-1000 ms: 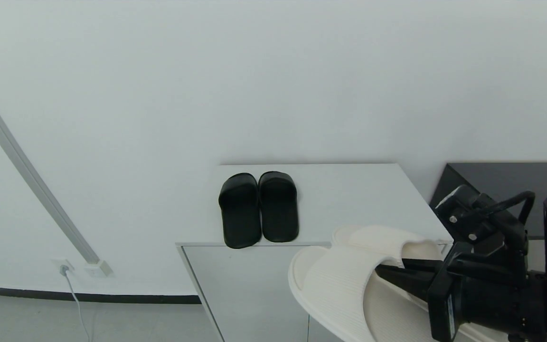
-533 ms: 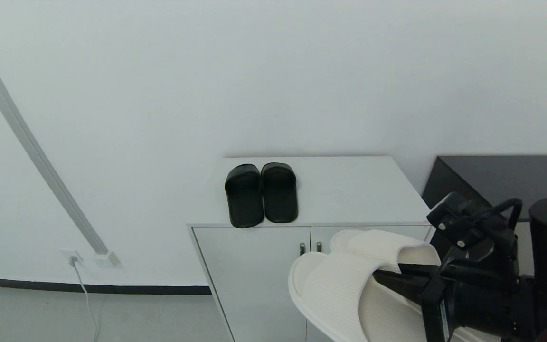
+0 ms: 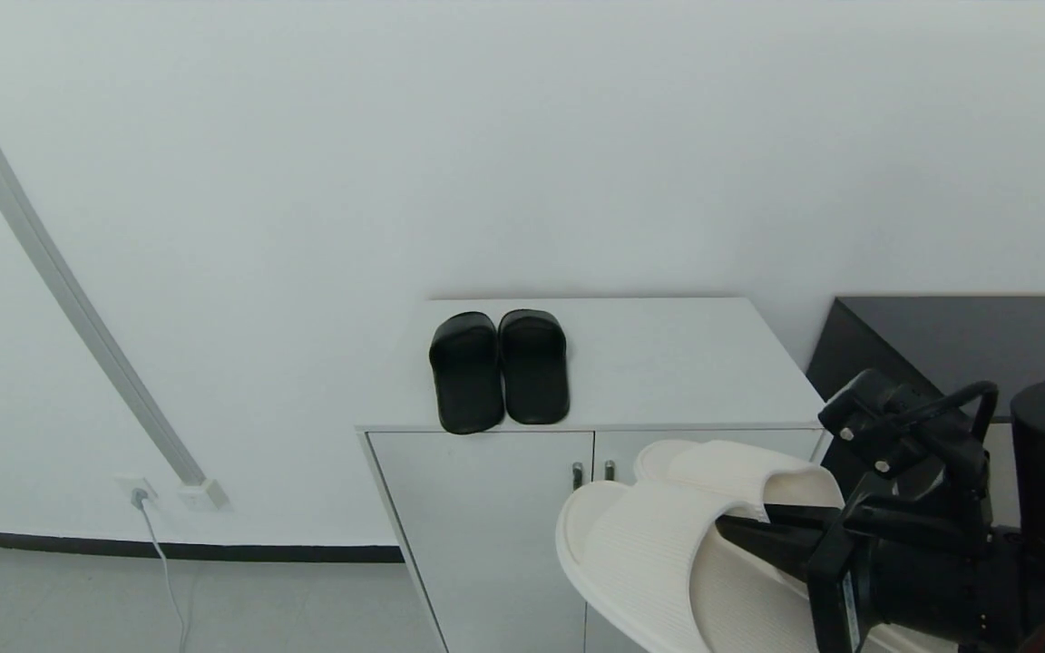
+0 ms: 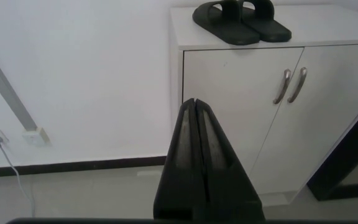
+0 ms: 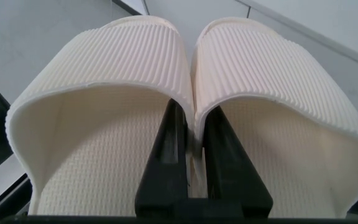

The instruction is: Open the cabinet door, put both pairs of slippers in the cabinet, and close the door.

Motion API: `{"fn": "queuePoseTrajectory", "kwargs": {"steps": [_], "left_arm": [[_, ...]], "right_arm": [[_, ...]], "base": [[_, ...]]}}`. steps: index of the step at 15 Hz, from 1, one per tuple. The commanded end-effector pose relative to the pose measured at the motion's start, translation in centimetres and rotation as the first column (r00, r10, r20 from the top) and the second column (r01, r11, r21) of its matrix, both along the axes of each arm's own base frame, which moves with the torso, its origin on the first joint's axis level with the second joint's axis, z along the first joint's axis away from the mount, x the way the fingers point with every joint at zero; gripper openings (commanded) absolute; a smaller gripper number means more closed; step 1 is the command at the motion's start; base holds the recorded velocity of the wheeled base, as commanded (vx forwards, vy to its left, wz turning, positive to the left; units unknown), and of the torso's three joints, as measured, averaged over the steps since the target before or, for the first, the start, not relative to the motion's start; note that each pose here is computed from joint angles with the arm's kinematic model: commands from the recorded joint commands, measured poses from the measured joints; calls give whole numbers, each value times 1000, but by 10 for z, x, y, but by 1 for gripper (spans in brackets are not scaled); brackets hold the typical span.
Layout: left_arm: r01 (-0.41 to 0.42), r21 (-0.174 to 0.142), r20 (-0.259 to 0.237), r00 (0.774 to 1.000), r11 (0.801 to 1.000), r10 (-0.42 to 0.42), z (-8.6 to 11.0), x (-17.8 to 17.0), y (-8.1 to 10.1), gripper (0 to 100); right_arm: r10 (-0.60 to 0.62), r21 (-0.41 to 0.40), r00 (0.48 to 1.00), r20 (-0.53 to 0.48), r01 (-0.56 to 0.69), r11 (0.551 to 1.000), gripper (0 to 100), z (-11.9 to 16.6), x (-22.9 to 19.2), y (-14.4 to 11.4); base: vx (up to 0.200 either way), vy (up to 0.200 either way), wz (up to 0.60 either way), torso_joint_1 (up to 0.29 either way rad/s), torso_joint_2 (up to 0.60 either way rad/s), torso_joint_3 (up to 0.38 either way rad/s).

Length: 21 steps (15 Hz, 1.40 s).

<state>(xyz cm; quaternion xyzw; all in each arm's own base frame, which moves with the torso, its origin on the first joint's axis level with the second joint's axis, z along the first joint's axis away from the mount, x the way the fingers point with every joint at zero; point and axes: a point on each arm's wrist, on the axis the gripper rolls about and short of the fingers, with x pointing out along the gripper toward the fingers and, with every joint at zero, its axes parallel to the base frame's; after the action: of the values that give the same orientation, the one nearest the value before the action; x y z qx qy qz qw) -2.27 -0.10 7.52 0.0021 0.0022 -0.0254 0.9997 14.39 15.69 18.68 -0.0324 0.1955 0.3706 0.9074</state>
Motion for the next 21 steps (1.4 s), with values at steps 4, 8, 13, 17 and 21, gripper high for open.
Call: {"fn": "queuePoseTrajectory", "kwargs": {"steps": [4,8,13,17,21], "left_arm": [[0,0,-2,1000,1000,0,0,0,0,0],[0,0,-2,1000,1000,0,0,0,0,100],[0,2,-2,1000,1000,0,0,0,0,100],[0,3,0,1000,1000,0,0,0,0,100],[0,2,-2,1000,1000,0,0,0,0,100]], "right_arm": [[-3,1,1000,3,3,1000,0,0,-2,-3],[-2,-4,1000,-2,2,1000,0,-2,-3,-3],[-3,-7,1000,-5,3,1000,0,-3,-3,-4],[-3,-12,1000,-9,3,1000,0,-4,-2,-3],[-1,-14,1000,-13,0,1000,0,-5,-2,-3]], "base": [[0,0,0,-156,355,199],[0,0,0,-200,482,270],[0,0,0,-230,553,322],[0,0,0,-196,526,314],[0,0,0,-177,497,325]]}}
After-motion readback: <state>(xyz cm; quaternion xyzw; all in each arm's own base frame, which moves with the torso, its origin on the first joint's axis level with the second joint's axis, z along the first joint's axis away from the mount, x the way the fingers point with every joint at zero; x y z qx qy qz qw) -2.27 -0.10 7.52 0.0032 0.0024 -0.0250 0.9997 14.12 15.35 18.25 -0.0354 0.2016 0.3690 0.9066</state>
